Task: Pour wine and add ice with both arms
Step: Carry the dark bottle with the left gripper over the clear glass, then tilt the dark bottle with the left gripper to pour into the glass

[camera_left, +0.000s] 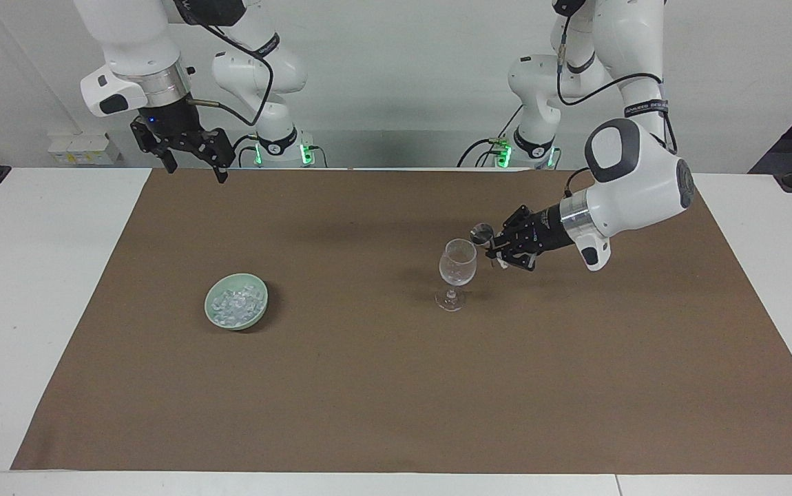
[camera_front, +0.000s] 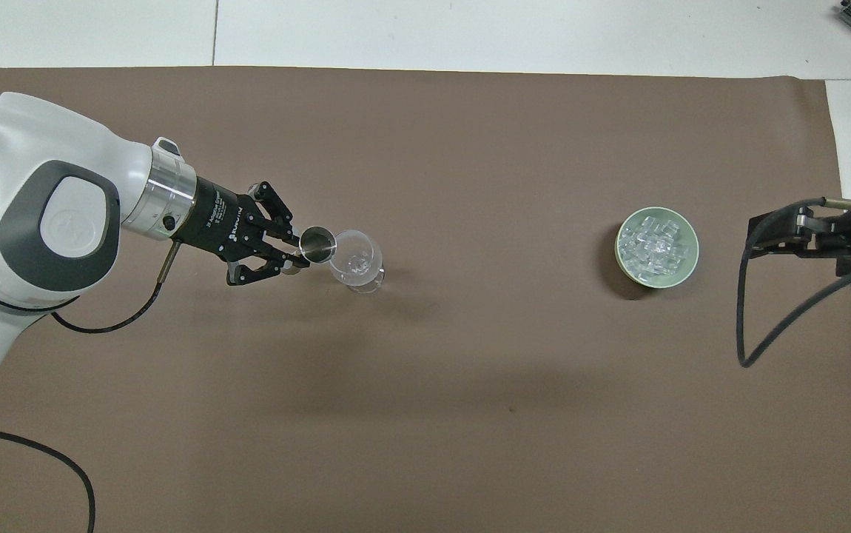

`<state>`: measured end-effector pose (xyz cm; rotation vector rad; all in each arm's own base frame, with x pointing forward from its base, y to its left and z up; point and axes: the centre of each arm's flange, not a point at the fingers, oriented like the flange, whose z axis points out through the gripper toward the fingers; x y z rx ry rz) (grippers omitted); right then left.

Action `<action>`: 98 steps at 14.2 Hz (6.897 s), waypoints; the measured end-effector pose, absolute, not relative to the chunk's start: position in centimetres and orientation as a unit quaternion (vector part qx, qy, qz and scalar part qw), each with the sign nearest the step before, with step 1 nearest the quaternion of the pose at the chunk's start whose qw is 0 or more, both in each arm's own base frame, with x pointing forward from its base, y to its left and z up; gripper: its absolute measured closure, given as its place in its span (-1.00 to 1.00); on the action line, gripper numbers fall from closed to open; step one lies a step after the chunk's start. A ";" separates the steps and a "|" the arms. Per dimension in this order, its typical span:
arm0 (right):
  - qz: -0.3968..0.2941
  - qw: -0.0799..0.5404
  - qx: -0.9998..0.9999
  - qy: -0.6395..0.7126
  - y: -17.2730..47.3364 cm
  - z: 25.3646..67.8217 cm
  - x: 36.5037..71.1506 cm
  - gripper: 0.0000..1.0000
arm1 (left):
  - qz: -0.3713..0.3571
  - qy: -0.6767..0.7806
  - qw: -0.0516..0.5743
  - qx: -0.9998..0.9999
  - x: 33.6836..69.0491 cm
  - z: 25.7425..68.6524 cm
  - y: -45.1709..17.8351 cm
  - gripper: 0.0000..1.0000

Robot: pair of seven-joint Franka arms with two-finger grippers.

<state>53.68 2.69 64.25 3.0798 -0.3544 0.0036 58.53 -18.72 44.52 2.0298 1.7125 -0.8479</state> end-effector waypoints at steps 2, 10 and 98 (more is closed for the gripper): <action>0.001 0.021 0.993 -0.114 2.7 64.2 53.7 -1.00 | -0.291 0.605 0.170 0.721 58.5 44.9 -19.0 0.55; 0.001 0.021 0.992 -0.128 1.2 64.2 53.7 -1.00 | -0.242 0.611 0.145 0.740 58.6 46.7 -21.2 0.55; -0.009 0.022 0.996 -0.087 1.2 63.5 53.3 -1.00 | -0.027 0.543 0.004 0.839 55.6 50.0 -29.0 0.55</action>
